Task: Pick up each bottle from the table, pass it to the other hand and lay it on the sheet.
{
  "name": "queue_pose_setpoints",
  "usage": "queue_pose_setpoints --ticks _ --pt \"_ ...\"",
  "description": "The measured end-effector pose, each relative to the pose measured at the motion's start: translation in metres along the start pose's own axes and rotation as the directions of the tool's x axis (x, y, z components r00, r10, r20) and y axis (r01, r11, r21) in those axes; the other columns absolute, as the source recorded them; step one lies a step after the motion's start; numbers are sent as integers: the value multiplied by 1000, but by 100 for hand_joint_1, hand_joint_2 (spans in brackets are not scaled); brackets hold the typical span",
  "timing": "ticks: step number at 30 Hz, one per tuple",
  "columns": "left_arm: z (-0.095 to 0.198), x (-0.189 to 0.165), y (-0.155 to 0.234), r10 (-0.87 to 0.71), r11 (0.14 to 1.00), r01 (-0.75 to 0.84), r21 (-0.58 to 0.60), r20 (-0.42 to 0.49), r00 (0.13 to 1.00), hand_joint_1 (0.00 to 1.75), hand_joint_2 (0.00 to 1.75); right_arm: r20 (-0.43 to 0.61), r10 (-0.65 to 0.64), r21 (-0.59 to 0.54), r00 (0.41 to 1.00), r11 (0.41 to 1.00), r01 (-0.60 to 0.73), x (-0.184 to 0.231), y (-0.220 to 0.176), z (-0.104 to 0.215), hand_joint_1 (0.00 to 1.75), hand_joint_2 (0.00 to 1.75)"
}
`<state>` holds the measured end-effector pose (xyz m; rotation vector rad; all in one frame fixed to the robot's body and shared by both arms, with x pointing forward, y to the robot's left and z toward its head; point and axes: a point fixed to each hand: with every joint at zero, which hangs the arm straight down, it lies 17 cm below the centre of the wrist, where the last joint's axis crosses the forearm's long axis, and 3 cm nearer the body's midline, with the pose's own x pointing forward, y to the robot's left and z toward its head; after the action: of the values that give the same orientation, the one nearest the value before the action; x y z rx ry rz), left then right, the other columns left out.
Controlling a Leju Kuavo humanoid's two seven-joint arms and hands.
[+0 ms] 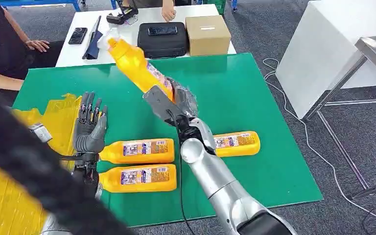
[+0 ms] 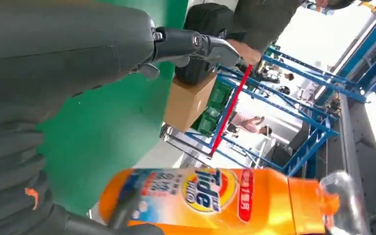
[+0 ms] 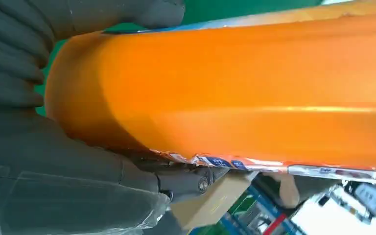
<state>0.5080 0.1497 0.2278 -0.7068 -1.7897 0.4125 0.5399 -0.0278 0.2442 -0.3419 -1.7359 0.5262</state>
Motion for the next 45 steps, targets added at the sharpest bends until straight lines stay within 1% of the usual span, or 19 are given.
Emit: queue_pose_setpoints --ticks 4,10,11,13,17,24,31,36,37,38,45 --pt "-1 5 -1 0 1000 0 -1 10 1000 0 175 -8 53 55 999 997 -53 9 23 7 175 175" --pt "3 8 5 7 1000 -7 9 15 1000 0 175 -5 138 192 990 972 -134 16 69 26 175 175" --pt "4 9 7 7 1000 -7 14 15 1000 0 175 1 156 215 988 965 -153 18 77 30 173 175" --pt "6 10 10 7 1000 -7 21 18 1000 0 175 22 191 259 981 947 -190 23 94 39 175 175" --pt "10 12 17 6 999 -7 38 22 1000 0 175 66 240 316 969 916 -248 31 119 53 175 175" --pt "18 18 23 5 999 -7 52 33 999 0 175 109 288 340 951 889 -308 41 135 63 175 175" --pt "25 12 30 -15 998 15 68 -2 1000 0 175 165 408 341 898 831 -440 39 141 67 175 175" --pt "28 10 34 -11 997 11 73 -12 1000 0 175 186 439 354 879 805 -477 37 146 70 175 175" --pt "28 9 34 -5 997 6 71 -14 1000 154 175 190 443 360 876 799 -482 37 148 70 175 175" --pt "29 10 34 3 998 -3 70 -13 1000 173 175 192 446 365 874 795 -485 36 149 71 175 175" --pt "31 10 34 33 997 -33 65 -11 999 175 175 207 447 390 870 778 -493 35 156 75 175 175"
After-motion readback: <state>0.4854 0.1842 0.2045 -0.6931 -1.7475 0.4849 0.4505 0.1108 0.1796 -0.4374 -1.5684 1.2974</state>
